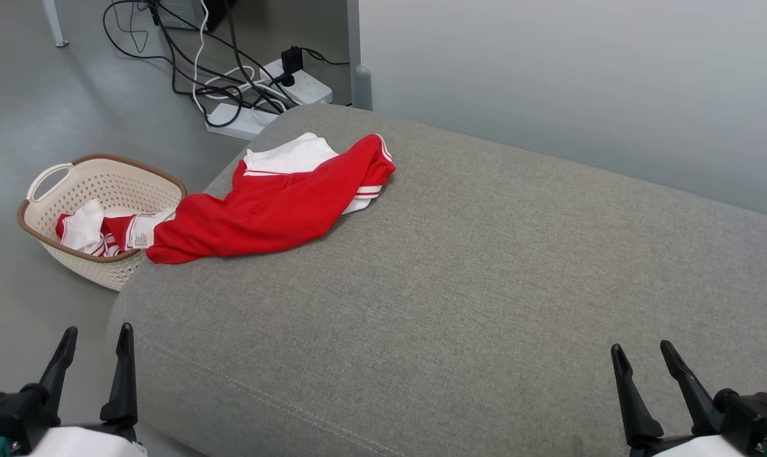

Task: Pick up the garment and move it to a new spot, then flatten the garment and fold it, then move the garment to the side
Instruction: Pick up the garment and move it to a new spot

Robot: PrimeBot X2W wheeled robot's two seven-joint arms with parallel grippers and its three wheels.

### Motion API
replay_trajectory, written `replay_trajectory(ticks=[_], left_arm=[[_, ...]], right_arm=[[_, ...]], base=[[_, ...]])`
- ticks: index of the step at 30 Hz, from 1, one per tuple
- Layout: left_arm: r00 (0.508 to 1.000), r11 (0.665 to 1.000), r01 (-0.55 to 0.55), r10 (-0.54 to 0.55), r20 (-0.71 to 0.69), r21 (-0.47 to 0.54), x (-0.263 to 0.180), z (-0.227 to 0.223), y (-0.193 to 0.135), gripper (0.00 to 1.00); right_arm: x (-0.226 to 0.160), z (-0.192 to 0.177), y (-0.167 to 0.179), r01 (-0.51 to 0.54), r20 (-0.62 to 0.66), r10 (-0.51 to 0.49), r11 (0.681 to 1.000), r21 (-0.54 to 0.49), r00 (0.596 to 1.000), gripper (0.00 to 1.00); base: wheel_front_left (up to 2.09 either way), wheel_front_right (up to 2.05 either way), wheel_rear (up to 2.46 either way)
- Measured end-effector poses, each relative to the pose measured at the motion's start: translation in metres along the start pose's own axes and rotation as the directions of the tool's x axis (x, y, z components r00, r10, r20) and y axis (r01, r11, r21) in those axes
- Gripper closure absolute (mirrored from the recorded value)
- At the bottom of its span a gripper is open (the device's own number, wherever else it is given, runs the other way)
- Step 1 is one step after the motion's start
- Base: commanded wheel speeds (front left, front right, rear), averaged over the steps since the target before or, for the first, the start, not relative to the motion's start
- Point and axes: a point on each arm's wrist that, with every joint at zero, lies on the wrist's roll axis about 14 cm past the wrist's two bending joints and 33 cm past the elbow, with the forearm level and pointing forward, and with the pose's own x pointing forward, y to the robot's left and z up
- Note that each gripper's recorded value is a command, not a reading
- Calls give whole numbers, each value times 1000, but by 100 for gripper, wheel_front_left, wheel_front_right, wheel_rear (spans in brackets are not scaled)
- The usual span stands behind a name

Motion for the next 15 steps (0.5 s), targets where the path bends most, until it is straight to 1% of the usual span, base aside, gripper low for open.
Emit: replay_trajectory(ticks=[3, 6, 12, 15], left_arm=[[999, 999, 32, -33, 9, 30, 10, 7, -8, 0], [995, 994, 80, -85, 58, 81, 32, 30, -17, 0], [963, 967, 179, -210, 168, 183, 96, 102, -48, 0], [954, 951, 223, -258, 154, 215, 131, 119, -65, 0]], right_arm=[[-1, -2, -3, 7, -4, -7, 1000, 4, 1000, 0], [-2, -4, -6, 16, -10, -16, 1000, 9, 1000, 0], [0, -6, -24, 47, -20, -47, 999, 3, 999, 0], [-1, -5, -36, 71, -20, -71, 997, -7, 997, 0]], base=[[0, 0, 0], [0, 0, 0], [0, 0, 0], [0, 0, 0]])
